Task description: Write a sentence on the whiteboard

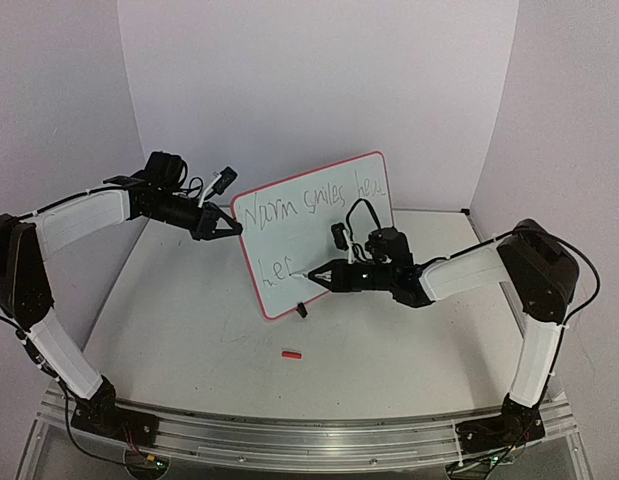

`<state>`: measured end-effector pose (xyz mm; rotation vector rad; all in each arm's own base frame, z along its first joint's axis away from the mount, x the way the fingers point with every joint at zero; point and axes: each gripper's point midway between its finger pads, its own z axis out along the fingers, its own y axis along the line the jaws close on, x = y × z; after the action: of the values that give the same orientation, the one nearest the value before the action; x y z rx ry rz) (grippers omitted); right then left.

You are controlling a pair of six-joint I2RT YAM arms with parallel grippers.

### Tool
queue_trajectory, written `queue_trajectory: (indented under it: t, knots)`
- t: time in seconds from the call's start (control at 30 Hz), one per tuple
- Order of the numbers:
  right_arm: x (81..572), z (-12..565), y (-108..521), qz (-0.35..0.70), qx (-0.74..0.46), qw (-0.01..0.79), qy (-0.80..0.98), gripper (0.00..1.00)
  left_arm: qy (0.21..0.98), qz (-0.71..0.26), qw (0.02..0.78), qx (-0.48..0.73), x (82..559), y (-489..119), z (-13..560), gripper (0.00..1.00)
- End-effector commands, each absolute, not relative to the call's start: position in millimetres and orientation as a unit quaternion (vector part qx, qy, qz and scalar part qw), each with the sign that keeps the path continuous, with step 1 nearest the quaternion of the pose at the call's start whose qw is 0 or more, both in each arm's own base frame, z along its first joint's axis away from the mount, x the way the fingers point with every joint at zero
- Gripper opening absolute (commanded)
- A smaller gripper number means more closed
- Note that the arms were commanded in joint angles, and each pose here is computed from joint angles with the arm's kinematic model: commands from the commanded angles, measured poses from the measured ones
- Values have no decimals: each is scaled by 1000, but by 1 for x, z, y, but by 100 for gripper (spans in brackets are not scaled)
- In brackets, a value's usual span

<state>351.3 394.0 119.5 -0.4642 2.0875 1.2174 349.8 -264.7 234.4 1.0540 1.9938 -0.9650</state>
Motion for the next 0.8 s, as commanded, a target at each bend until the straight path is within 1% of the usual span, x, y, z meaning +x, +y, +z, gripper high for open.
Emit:
queue_trajectory:
  t: [0.0, 0.17, 0.4, 0.77]
  knots:
    - [369, 142, 388, 451, -163, 384, 789, 0, 774, -328, 332, 428, 349, -260, 216, 0]
    - [374, 170, 390, 456, -167, 409, 773, 0, 773, -327, 334, 429, 349, -259, 217, 0]
    - [376, 187, 393, 458, -175, 422, 763, 0, 773, -326, 336, 429, 348, -259, 219, 0]
    - [371, 153, 388, 445, -169, 395, 786, 0, 773, -326, 335, 429, 349, -259, 218, 0]
